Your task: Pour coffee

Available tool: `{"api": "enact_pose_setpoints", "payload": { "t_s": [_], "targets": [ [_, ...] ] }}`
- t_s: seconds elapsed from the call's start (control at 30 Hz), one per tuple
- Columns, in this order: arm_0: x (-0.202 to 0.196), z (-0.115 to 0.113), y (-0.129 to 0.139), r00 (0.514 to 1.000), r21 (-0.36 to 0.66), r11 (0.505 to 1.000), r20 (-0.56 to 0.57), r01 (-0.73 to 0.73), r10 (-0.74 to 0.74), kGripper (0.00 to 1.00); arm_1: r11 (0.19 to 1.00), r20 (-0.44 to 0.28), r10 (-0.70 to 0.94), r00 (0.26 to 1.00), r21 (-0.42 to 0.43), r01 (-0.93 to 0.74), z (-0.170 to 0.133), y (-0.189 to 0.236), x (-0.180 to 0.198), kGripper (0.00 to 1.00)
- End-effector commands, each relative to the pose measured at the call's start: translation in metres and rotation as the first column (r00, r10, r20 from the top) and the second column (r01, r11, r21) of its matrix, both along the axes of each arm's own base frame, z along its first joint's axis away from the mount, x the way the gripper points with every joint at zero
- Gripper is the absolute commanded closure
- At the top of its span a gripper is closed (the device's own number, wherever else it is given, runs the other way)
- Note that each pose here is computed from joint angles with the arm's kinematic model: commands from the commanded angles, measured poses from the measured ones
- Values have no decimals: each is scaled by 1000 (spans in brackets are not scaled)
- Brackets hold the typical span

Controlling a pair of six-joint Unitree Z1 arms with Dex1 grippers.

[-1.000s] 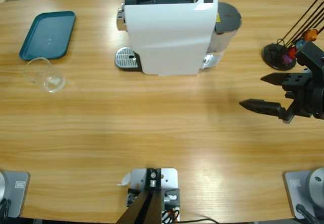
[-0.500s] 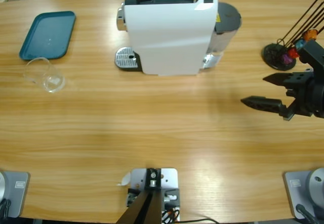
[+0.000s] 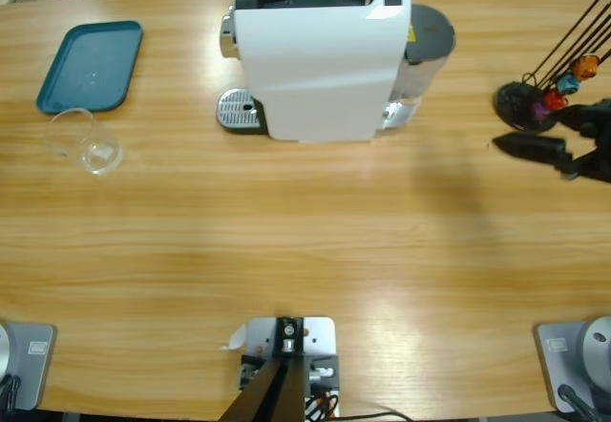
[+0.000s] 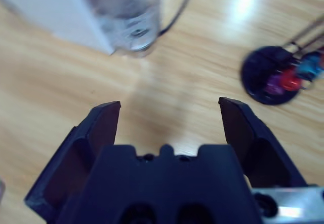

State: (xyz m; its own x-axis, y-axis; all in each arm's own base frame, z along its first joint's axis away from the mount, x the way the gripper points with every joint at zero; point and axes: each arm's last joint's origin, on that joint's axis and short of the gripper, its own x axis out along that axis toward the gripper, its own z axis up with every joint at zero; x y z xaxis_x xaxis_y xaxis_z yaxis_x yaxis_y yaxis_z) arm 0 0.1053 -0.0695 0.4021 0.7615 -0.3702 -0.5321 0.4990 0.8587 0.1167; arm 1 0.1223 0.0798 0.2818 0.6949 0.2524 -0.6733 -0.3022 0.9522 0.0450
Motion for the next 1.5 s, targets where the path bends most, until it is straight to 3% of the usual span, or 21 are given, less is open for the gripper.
{"api": "enact_pose_setpoints", "payload": {
  "t_s": [0.03,0.1,0.23,0.43,0.57,0.8,1.5],
  "targets": [
    [-12,-12,3,997,-3,998,37,64,-64,23,973,-133,-226,965,-89,215,1,5,22,115],
    [-21,-16,4,993,2,994,45,107,-107,23,951,-172,-304,937,-120,286,6,-6,30,3],
    [-35,-18,16,990,-9,993,75,118,-117,23,896,-171,-443,880,-56,440,16,-39,39,0],
    [-46,-41,27,990,29,991,62,127,-129,18,887,-172,-455,874,-11,461,8,-48,57,26],
    [-53,-52,33,992,46,992,48,113,-116,23,891,-177,-446,877,3,454,-11,-44,72,129],
    [-55,-57,36,994,45,994,50,98,-101,23,865,-143,-496,856,7,502,-11,-52,78,234],
    [-51,-61,32,994,56,993,27,105,-106,23,834,-112,-547,829,10,552,-19,-60,94,280]
  ]
}}
